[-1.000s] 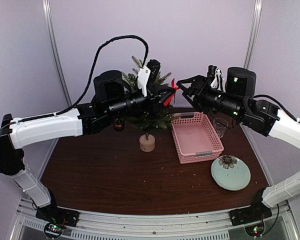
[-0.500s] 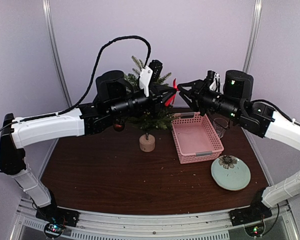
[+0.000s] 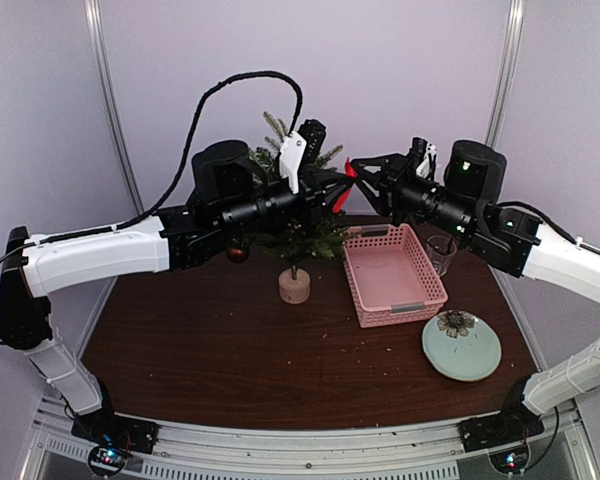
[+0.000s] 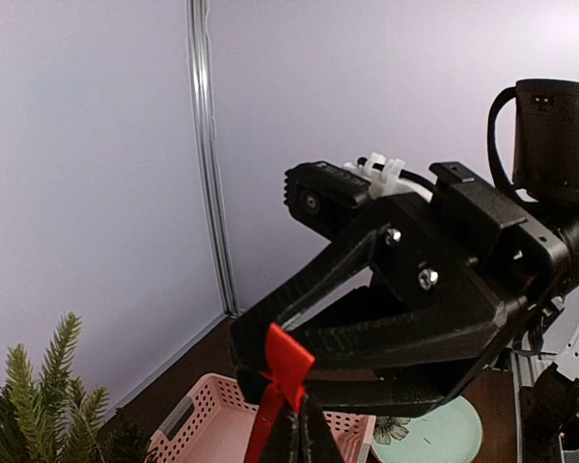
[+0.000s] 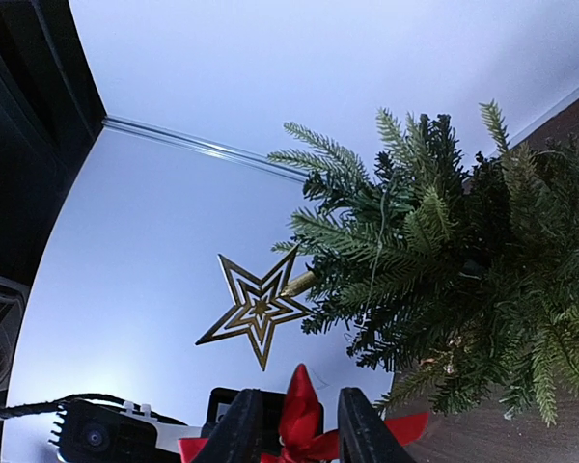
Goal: Decorate the small christmas tree
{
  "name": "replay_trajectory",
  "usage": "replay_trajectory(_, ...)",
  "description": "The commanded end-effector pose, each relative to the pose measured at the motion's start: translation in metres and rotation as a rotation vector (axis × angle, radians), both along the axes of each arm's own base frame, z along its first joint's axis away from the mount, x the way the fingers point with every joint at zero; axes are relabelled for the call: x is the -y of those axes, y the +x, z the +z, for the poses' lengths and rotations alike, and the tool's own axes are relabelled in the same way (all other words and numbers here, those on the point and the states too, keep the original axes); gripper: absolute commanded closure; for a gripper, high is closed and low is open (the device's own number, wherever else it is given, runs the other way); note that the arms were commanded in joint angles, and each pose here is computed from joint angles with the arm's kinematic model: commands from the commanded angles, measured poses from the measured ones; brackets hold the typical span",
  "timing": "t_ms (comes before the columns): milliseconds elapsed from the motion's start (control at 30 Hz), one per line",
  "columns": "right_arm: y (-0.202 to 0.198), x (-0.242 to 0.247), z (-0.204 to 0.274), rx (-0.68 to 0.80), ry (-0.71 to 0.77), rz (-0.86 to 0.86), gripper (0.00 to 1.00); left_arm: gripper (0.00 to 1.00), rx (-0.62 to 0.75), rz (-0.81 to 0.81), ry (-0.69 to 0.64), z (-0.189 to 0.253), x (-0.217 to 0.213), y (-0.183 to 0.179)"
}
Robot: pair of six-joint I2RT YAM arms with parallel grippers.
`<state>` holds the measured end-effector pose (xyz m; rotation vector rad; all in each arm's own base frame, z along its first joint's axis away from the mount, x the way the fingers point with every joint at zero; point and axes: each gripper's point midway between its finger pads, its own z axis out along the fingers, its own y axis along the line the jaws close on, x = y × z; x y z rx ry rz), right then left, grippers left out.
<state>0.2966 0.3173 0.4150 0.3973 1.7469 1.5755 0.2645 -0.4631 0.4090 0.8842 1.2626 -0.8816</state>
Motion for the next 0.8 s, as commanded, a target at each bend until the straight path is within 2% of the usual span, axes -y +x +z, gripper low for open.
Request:
replay_trajectory(0,0.000,0.002,0.008,0.032,0.020,0.006,0.75,1.00,0.048,0.000,-0.049,0.021,0.002,-0.001)
replay_trajectory(133,0.001,0.004,0.006,0.025,0.017,0.001,0.85,1.00,0.049,0.000,-0.051,0.022,0.002,-0.001)
replay_trajectory(233,0.002,0.006,0.007,0.027,0.015,-0.004,0.98,1.00,0.046,0.002,-0.047,0.021,0.003,0.001)
replay_trajectory(367,0.005,0.011,0.008,0.038,0.006,-0.019,1.00,1.00,0.041,0.004,-0.041,0.021,0.003,0.000)
replay_trajectory(500,0.012,0.024,0.007,0.048,-0.054,-0.052,1.00,0.55,0.020,-0.009,-0.018,0.019,0.000,-0.004)
replay_trajectory(633,0.026,0.048,0.003,0.050,-0.143,-0.098,1.00,0.30,-0.036,0.029,-0.023,0.022,-0.016,0.000)
replay_trajectory(700,0.033,0.056,-0.002,0.048,-0.204,-0.099,1.00,0.13,-0.079,0.049,-0.024,0.023,-0.027,0.004)
replay_trajectory(767,0.039,0.060,-0.006,0.049,-0.276,-0.081,1.00,0.03,-0.123,0.069,-0.028,0.023,-0.040,0.008)
